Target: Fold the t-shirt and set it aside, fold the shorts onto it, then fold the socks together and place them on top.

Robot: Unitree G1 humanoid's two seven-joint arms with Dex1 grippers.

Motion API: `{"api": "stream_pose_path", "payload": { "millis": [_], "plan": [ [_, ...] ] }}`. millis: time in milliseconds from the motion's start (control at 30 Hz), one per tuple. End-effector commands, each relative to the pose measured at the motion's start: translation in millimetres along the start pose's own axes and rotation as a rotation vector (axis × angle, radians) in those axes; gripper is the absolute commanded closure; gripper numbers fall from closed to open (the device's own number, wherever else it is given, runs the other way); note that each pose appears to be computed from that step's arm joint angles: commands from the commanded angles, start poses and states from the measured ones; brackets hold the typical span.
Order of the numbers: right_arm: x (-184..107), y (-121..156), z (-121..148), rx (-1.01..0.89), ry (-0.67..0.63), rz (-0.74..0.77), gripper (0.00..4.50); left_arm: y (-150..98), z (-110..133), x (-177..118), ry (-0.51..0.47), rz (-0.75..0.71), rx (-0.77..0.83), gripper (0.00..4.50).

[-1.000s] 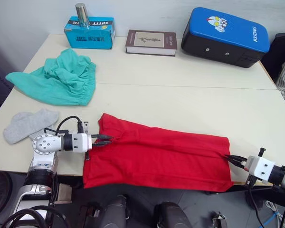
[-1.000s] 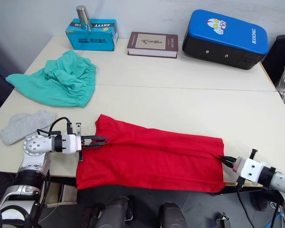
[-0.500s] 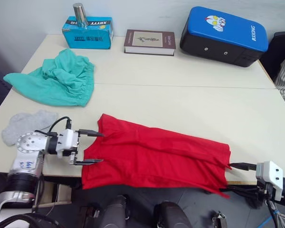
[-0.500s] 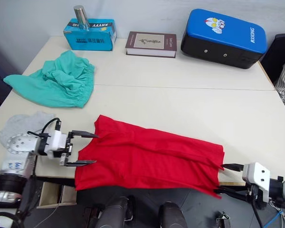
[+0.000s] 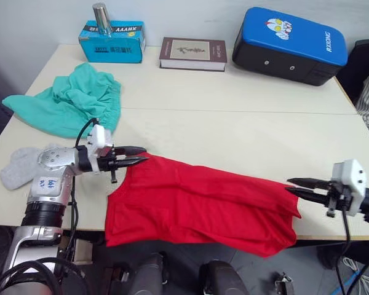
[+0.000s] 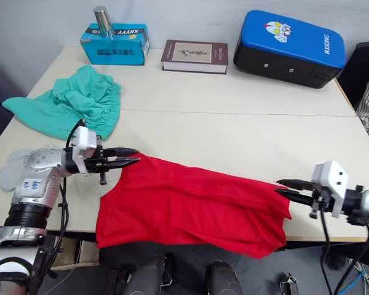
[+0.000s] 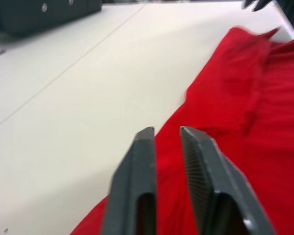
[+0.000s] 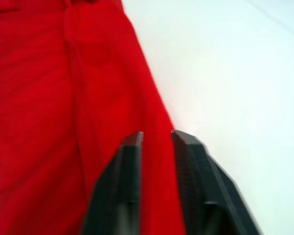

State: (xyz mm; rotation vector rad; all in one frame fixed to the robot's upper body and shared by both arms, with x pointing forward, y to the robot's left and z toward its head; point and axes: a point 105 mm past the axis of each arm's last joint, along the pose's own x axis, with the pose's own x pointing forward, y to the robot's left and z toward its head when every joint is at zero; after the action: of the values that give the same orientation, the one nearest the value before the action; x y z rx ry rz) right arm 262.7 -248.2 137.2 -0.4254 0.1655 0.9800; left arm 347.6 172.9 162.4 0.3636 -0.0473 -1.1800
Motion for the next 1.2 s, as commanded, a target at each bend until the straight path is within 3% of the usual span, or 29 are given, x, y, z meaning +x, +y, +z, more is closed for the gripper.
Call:
{"api": "stream_pose_path", "payload": {
  "millis": [33, 300, 433, 733, 833, 933, 1033, 1200],
  "plan": [
    [18.3, 1.3, 1.5, -0.062, -0.010, 0.010, 4.49, 11.3, -3.8, 12.2, 0.057, 0.038, 0.061, 4.47],
    [39.1, 18.6, -16.3, -0.096, 0.022, 0.061, 4.49, -15.3, -21.1, 19.1, 0.136, -0.178, 0.136, 4.47],
    [41.1, 18.1, -24.9, -0.099, 0.043, 0.040, 4.49, -17.0, -35.7, 14.2, 0.204, -0.176, 0.106, 4.47],
    [46.5, 18.9, -27.6, -0.084, 0.037, 0.036, 4.49, -15.3, -47.5, 13.2, 0.259, -0.150, 0.015, 4.47],
    [47.9, 18.2, -27.7, -0.082, 0.038, 0.035, 4.49, -25.8, -46.1, 11.0, 0.244, -0.224, -0.027, 4.47],
    [49.5, 17.1, -28.5, -0.080, 0.042, 0.032, 4.49, -52.1, -42.1, 2.0, 0.222, -0.401, -0.074, 4.47],
    [51.7, 16.0, -29.5, -0.078, 0.046, 0.029, 4.49, -61.0, -44.2, -5.7, 0.245, -0.453, -0.088, 4.47],
    [54.3, 16.3, -30.9, -0.073, 0.052, 0.029, 4.49, -67.4, -29.5, -13.0, 0.187, -0.520, -0.105, 4.47]
  ]
}}
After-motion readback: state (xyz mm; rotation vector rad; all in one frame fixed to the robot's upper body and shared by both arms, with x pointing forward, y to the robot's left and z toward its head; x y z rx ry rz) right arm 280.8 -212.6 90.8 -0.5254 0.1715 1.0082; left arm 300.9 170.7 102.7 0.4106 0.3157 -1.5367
